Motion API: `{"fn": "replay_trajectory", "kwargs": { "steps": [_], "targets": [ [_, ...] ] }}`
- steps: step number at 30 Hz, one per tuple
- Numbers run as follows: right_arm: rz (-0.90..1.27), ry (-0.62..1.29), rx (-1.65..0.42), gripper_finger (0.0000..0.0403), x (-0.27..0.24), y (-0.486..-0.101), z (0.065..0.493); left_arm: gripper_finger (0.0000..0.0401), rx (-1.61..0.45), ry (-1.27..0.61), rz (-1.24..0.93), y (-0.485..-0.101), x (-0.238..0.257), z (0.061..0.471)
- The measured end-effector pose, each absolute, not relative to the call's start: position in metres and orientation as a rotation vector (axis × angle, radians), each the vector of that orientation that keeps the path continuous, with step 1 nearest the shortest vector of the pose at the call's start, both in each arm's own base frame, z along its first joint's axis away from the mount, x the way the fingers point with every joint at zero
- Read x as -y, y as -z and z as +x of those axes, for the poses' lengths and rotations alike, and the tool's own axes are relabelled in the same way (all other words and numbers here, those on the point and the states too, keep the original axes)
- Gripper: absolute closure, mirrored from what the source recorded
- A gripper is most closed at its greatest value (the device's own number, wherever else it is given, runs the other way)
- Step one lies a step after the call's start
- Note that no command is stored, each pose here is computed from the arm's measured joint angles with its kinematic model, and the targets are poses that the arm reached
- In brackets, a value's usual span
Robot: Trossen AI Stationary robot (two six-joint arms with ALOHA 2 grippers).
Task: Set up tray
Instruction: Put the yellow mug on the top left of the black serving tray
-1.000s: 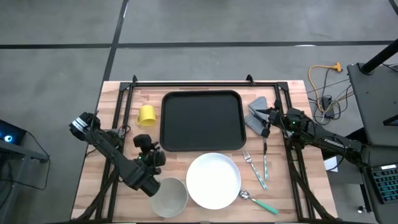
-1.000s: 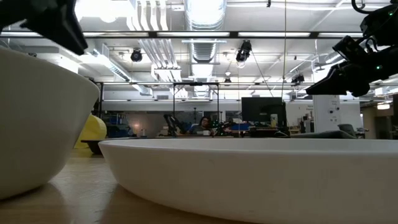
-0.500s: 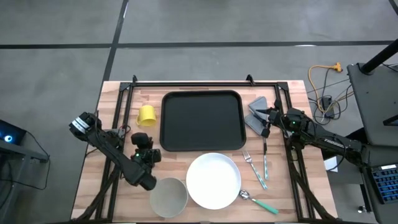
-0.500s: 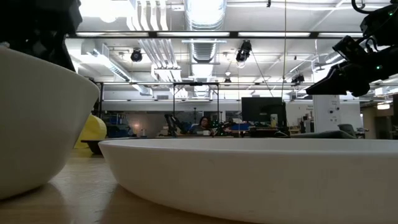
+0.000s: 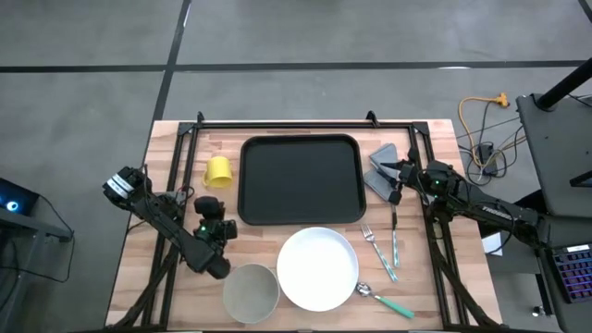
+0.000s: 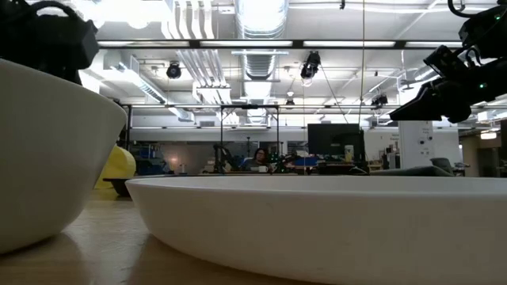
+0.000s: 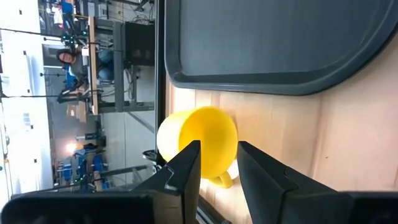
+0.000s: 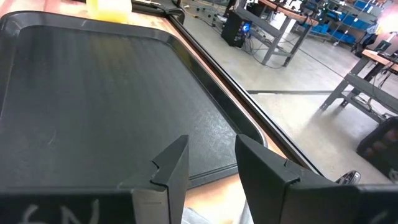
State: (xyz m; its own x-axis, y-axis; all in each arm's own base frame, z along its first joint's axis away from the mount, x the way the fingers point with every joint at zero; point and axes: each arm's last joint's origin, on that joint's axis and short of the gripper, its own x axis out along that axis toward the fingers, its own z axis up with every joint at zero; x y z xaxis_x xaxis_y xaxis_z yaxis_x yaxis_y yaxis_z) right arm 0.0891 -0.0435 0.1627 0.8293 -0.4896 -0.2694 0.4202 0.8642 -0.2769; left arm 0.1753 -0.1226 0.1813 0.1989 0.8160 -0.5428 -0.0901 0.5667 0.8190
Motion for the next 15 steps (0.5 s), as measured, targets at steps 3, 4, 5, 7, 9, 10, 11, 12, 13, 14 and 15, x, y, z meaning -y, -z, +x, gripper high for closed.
{"fn": "replay_trajectory", "kwargs": {
  "steps": [3,4,5,7,9,10,11,12,13,14,15],
  "targets": [
    [-0.210,0.487,-0.341,0.0280,0.043,-0.163,0.089,0.0310,-1.215,-0.738,0.751,-0.176,0.119,0.172],
    [-0.210,0.486,-0.341,0.0280,0.043,-0.163,0.089,0.0310,-1.219,-0.746,0.757,-0.174,0.116,0.171],
    [-0.210,0.487,-0.341,0.0280,0.044,-0.163,0.089,0.0310,-1.223,-0.755,0.765,-0.172,0.114,0.170],
    [-0.210,0.486,-0.341,0.0280,0.043,-0.163,0.089,0.0310,-1.241,-0.772,0.778,-0.169,0.108,0.169],
    [-0.210,0.487,-0.341,0.0280,0.043,-0.163,0.089,0.0310,-1.254,-0.792,0.789,-0.165,0.102,0.167],
    [-0.210,0.487,-0.341,0.0280,0.043,-0.163,0.089,0.0310,-1.254,-0.802,0.790,-0.163,0.099,0.167],
    [-0.210,0.487,-0.341,0.0280,0.044,-0.163,0.089,0.0310,-1.255,-0.812,0.787,-0.161,0.096,0.167],
    [-0.210,0.487,-0.341,0.0280,0.043,-0.163,0.089,0.0310,-1.255,-0.823,0.788,-0.159,0.093,0.167],
    [-0.210,0.487,-0.341,0.0280,0.044,-0.163,0.089,0.0310,-1.261,-0.834,0.786,-0.158,0.090,0.168],
    [-0.210,0.486,-0.341,0.0280,0.043,-0.163,0.089,0.0310,-1.266,-0.846,0.778,-0.158,0.088,0.170],
    [-0.211,0.487,-0.341,0.0280,0.044,-0.163,0.089,0.0310,-1.269,-0.856,0.767,-0.159,0.086,0.172]
  ]
}}
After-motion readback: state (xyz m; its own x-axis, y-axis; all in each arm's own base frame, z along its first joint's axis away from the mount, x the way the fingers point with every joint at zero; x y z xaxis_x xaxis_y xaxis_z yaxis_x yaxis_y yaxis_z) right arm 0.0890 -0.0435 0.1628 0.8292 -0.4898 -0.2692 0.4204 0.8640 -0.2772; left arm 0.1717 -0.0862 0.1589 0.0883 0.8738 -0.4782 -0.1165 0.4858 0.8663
